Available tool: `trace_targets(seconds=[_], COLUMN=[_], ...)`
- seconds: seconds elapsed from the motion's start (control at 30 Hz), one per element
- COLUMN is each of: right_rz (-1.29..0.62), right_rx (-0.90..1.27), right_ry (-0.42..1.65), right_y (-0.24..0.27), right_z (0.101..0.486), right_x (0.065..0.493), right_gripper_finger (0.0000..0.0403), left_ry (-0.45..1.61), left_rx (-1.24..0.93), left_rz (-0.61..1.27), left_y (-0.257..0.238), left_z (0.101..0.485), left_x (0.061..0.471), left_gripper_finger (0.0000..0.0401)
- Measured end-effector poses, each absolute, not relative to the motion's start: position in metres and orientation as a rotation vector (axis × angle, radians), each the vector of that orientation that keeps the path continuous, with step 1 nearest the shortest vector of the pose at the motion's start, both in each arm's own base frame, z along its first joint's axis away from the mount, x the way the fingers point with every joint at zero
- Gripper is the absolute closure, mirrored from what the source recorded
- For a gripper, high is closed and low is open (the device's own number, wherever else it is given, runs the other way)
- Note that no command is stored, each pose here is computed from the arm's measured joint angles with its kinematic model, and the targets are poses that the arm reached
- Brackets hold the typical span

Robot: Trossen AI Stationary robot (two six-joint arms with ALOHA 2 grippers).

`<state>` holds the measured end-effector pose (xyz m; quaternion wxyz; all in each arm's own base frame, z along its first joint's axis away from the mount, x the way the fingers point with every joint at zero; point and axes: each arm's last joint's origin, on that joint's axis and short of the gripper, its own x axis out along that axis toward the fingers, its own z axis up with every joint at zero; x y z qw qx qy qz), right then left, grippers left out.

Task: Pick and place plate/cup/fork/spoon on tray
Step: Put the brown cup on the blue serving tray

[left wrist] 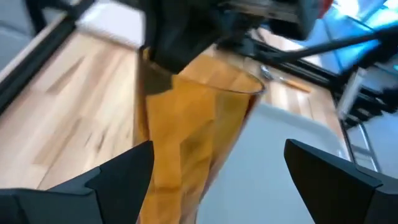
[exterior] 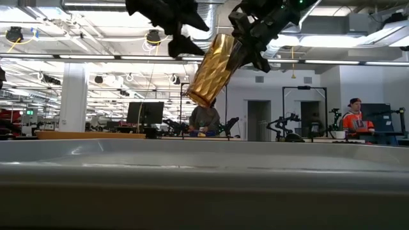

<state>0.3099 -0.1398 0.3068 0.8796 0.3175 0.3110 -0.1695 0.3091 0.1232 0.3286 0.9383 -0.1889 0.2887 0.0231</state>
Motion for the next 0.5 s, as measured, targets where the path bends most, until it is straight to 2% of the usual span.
trace_targets(seconds=[0.23, 0.37, 0.5], right_rz=[-0.475, -0.535, -0.579], right_rx=[0.606, 0.561, 0.517], right_ry=[0.650, 0.653, 0.672], right_y=[-0.138, -0.133, -0.130], right_z=[0.306, 0.305, 0.304], right_x=[0.310, 0.312, 0.312], right_gripper_finger=[0.0385, 0.0385, 0.0385], left_ry=[0.546, 0.487, 0.429], left_rx=[-0.601, -0.711, -0.746], left_rz=[0.422, 0.513, 0.508], left_y=[0.132, 0.134, 0.134], left_z=[0.328, 0.330, 0.334], left_x=[0.306, 0.307, 0.310], left_gripper_finger=[0.0055, 0.0055, 0.0055])
